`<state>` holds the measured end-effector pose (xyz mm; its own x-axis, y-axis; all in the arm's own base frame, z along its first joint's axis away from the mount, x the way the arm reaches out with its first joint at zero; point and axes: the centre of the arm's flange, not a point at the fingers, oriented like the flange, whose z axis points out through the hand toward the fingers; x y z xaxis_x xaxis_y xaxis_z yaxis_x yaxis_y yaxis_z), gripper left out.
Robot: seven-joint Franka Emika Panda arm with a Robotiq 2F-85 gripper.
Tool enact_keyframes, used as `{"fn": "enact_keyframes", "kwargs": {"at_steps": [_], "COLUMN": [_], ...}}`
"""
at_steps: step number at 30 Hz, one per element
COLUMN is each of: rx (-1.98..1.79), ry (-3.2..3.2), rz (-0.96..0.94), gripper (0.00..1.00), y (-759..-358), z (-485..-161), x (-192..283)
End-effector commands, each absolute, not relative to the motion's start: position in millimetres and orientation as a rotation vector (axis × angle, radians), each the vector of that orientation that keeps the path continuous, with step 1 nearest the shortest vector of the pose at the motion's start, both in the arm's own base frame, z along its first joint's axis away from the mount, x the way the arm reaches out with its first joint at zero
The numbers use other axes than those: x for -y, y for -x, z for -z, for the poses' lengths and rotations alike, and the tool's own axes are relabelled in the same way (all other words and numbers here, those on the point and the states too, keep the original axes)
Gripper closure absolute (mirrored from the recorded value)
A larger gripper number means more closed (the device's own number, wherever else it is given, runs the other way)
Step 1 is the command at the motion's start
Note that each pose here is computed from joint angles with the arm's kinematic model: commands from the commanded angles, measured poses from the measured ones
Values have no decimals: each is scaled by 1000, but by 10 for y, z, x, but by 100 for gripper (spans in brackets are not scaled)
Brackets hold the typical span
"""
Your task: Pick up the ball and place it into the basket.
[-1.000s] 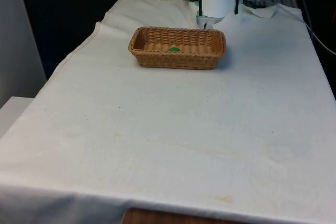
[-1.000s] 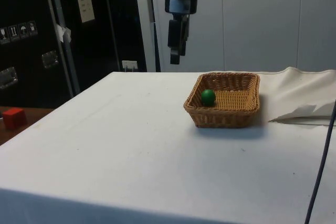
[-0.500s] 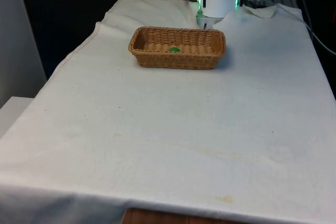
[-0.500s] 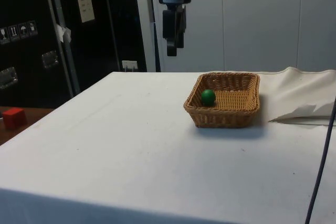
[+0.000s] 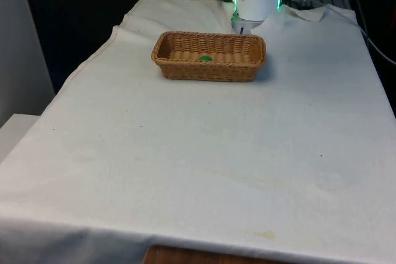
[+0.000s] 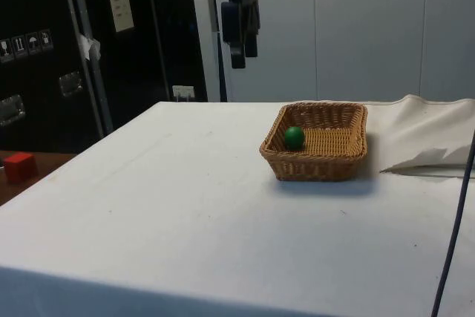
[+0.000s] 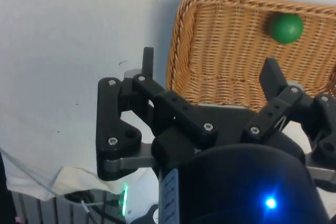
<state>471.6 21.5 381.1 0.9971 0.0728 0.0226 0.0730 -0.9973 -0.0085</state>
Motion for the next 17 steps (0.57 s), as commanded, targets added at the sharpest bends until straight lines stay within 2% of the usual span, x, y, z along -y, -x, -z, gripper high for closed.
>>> {"fn": "enact_keyframes", "kwargs": {"at_steps": [1, 17], "rx": [100, 43], "ry": [3137, 3142], "rz": [16, -53], "gripper": [0, 0], "y": [-4733, -4769], "z": [-3832, -4040], "x": [-225, -234]}}
